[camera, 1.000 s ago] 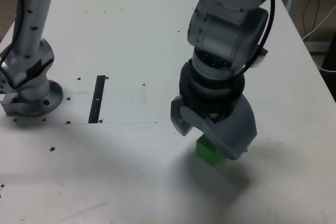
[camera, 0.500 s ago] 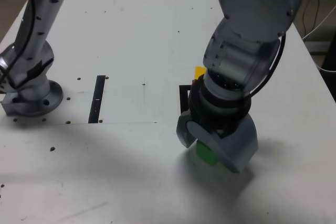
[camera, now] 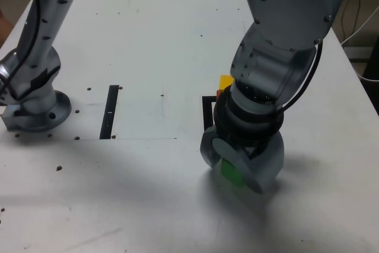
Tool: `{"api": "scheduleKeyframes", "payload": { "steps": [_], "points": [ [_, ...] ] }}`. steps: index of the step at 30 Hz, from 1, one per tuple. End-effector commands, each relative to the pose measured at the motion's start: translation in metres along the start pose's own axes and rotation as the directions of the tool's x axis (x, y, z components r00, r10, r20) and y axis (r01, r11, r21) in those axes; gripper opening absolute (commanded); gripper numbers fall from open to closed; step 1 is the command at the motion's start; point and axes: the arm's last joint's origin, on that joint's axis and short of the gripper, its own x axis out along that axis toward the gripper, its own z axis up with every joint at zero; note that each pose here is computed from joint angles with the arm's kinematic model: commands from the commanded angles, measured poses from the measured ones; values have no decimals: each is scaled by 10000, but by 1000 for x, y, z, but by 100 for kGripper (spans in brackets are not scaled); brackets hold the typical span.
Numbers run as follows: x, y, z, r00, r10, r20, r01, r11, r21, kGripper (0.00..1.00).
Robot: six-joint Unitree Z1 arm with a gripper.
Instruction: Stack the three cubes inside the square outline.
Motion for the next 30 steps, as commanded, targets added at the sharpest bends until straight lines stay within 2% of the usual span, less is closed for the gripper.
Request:
{"api": "scheduleKeyframes", "payload": {
  "steps": [1,22,30],
  "points": [
    [1,0,0,10000,27,-74,-27,10000,-15,34],
    [0,1,-1,9999,44,-99,-44,10000,-11,33],
    [-17,2,-11,9998,81,-157,-81,10000,-28,33]
  ]
}}
